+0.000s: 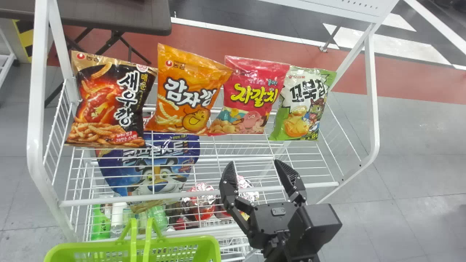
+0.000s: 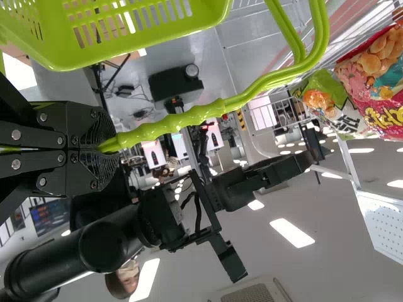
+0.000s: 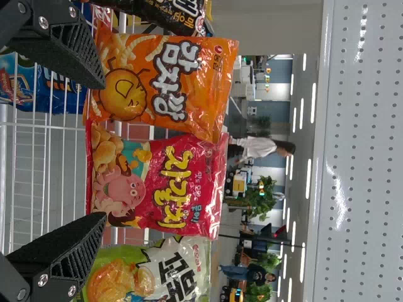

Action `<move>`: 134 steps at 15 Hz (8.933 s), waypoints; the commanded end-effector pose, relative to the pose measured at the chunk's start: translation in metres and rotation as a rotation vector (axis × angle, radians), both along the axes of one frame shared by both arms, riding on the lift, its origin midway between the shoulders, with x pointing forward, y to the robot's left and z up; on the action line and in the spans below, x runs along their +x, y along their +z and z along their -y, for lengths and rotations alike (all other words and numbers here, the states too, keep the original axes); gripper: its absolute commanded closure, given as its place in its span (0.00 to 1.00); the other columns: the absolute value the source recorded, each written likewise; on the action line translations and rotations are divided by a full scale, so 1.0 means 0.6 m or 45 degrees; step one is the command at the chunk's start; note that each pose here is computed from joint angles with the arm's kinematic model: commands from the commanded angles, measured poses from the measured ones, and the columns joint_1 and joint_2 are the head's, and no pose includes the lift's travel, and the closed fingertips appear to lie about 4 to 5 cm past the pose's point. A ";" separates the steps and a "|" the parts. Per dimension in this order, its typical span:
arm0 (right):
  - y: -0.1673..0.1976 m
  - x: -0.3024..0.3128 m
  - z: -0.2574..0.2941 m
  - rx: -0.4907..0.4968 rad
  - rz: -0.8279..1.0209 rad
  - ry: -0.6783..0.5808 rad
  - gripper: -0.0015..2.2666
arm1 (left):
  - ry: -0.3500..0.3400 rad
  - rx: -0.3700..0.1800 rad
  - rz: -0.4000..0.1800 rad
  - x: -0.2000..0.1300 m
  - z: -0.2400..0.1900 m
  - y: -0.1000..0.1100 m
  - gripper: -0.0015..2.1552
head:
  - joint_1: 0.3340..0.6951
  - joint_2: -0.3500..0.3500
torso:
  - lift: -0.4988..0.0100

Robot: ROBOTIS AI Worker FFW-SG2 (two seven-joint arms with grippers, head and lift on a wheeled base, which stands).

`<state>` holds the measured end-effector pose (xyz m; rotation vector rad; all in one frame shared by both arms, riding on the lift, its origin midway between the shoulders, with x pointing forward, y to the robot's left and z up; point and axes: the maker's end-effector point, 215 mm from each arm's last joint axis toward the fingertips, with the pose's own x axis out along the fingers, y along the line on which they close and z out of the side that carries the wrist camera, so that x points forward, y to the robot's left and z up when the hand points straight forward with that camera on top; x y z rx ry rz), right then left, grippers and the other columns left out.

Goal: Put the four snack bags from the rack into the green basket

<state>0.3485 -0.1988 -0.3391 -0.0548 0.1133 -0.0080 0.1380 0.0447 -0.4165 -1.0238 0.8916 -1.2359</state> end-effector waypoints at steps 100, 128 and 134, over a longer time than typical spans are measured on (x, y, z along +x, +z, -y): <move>-0.030 0.232 -0.146 -0.121 0.020 0.062 0.04 | 0.004 0.034 0.185 0.030 0.005 -0.018 0.76 | 1.00 0.31 | 0.96; -0.020 0.053 -0.104 -0.106 -0.360 0.213 0.98 | 0.005 0.063 0.186 0.035 0.001 -0.026 0.77 | 1.00 0.30 | 0.96; -0.124 -0.113 -0.027 -0.284 -0.810 0.210 0.98 | 0.042 0.079 0.175 0.040 -0.013 -0.034 0.77 | 1.00 0.07 | 0.96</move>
